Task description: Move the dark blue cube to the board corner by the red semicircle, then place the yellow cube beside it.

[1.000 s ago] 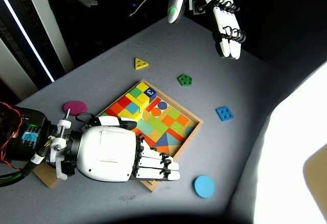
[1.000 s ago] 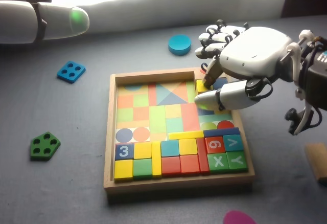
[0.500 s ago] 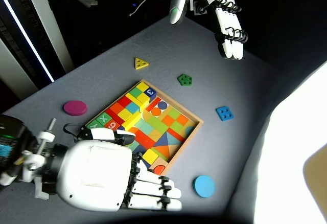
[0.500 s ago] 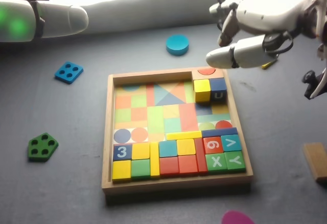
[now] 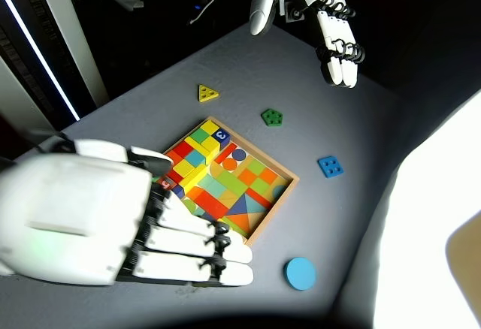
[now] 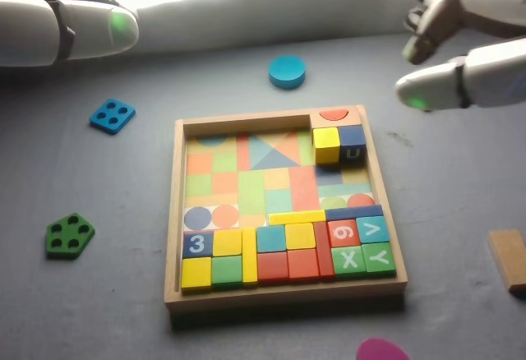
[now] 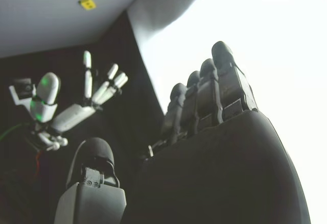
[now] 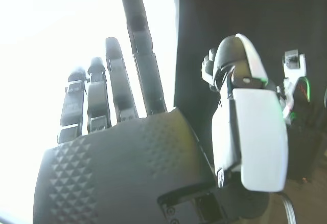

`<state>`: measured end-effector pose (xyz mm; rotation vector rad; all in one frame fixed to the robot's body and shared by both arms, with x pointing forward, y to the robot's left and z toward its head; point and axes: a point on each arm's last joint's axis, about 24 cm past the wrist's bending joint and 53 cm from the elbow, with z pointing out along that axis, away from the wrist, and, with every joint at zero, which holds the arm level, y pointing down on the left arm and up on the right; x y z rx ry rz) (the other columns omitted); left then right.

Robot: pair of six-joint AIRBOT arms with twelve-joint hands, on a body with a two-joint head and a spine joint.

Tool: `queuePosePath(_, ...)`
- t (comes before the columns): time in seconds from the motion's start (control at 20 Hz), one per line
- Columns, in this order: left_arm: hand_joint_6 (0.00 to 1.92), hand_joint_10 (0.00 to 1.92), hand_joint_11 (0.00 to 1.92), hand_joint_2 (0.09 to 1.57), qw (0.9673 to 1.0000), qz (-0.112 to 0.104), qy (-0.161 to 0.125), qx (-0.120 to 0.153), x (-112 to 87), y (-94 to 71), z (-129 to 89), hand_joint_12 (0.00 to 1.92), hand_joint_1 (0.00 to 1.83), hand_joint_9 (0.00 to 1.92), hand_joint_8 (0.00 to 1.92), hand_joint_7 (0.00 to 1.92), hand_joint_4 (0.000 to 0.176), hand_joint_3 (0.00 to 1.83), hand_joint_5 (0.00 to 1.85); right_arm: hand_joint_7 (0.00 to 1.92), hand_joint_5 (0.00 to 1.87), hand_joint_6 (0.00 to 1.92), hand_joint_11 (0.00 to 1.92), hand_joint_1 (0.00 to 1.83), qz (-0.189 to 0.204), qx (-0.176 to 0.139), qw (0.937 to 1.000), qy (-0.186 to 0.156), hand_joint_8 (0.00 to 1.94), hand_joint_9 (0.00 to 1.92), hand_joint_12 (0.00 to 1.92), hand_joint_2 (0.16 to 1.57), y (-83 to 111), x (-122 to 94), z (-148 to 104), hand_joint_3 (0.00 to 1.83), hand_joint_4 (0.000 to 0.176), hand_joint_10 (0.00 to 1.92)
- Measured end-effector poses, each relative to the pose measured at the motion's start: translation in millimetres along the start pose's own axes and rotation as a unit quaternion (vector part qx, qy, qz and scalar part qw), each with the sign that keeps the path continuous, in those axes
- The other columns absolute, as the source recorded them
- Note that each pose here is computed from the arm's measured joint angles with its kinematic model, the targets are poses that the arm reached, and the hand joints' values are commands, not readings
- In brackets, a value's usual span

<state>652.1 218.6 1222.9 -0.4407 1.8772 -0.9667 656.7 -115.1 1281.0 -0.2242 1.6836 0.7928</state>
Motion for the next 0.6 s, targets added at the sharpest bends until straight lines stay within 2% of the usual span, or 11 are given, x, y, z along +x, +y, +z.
queuePosePath(0.05, 0.14, 1.14, 0.48, 1.29, 1.0000, 0.000, 0.000, 0.000, 0.5, -0.3, 0.0, 1.67, 0.01, 0.81, 0.31, 1.11, 0.000, 0.00, 0.94, 1.05, 1.07, 0.10, 0.33, 0.03, 0.000, 0.002, 1.0000, -0.001, 0.29, 0.66, 1.86, 1.20, -0.5, -2.2, -4.0, 0.00, 0.000, 1.26)
queuePosePath(0.1, 0.25, 1.29, 0.53, 1.30, 1.0000, 0.000, 0.002, 0.002, 2.5, -1.7, 0.0, 1.72, 0.00, 0.83, 0.56, 1.06, 0.000, 0.00, 0.93, 0.94, 1.08, 0.16, 0.36, 0.04, 0.000, 0.006, 1.0000, 0.003, 0.61, 0.62, 1.91, 1.20, -1.9, -1.4, -9.6, 0.00, 0.000, 1.41)
queuePosePath(0.15, 0.60, 1.46, 0.60, 1.31, 1.0000, 0.000, 0.003, 0.002, 3.3, -2.0, 0.0, 1.83, 0.00, 0.87, 0.94, 0.98, 0.000, 0.00, 0.83, 0.84, 0.92, 0.63, 0.40, 0.08, 0.000, 0.007, 0.9999, 0.008, 1.03, 0.61, 1.92, 1.20, -1.8, 1.5, -12.2, 0.00, 0.000, 1.57)
queuePosePath(0.2, 0.85, 1.56, 0.63, 1.31, 1.0000, 0.000, 0.003, 0.002, 3.2, -2.0, 0.0, 1.87, 0.00, 0.86, 1.16, 0.91, 0.000, 0.00, 0.75, 0.80, 0.83, 0.90, 0.43, 0.08, -0.001, 0.009, 0.9998, 0.018, 1.18, 0.63, 1.92, 1.20, -2.0, 6.4, -15.6, 0.00, 0.000, 1.62)
queuePosePath(0.25, 0.99, 1.56, 0.62, 1.31, 1.0000, 0.000, 0.002, 0.001, 2.5, -1.8, 0.0, 1.89, 0.00, 0.85, 1.19, 0.91, 0.000, 0.00, 0.70, 0.80, 0.78, 1.08, 0.44, 0.08, -0.005, 0.010, 0.9997, 0.024, 1.25, 0.64, 1.92, 1.21, -1.5, 9.8, -17.8, 0.00, 0.000, 1.64)
queuePosePath(0.35, 1.12, 1.58, 0.61, 1.32, 1.0000, 0.000, 0.001, 0.001, 2.2, -1.6, -0.1, 1.90, 0.00, 0.83, 1.22, 0.89, 0.000, 0.00, 0.63, 0.79, 0.77, 1.08, 0.43, 0.06, -0.007, 0.011, 0.9996, 0.025, 1.27, 0.64, 1.92, 1.21, -1.7, 10.2, -18.5, 0.00, 0.000, 1.68)
queuePosePath(0.5, 1.08, 1.63, 0.59, 1.32, 1.0000, 0.000, 0.001, 0.001, 2.0, -1.5, -0.1, 1.92, 0.00, 0.81, 1.27, 0.86, 0.000, 0.00, 0.63, 0.78, 0.79, 1.05, 0.42, 0.07, -0.009, 0.010, 0.9995, 0.029, 1.31, 0.63, 1.92, 1.20, 3.2, 12.6, -26.4, 0.00, 0.000, 1.73)
queuePosePath(0.6, 1.08, 1.65, 0.57, 1.32, 1.0000, 0.000, 0.003, 0.002, 2.9, -1.8, -0.1, 1.92, 0.00, 0.77, 1.29, 0.83, 0.000, 0.00, 0.60, 0.79, 0.80, 1.04, 0.42, 0.08, -0.012, -0.003, 0.9992, 0.037, 1.30, 0.63, 1.92, 1.19, 17.5, 19.2, -27.8, 0.00, 0.000, 1.73)
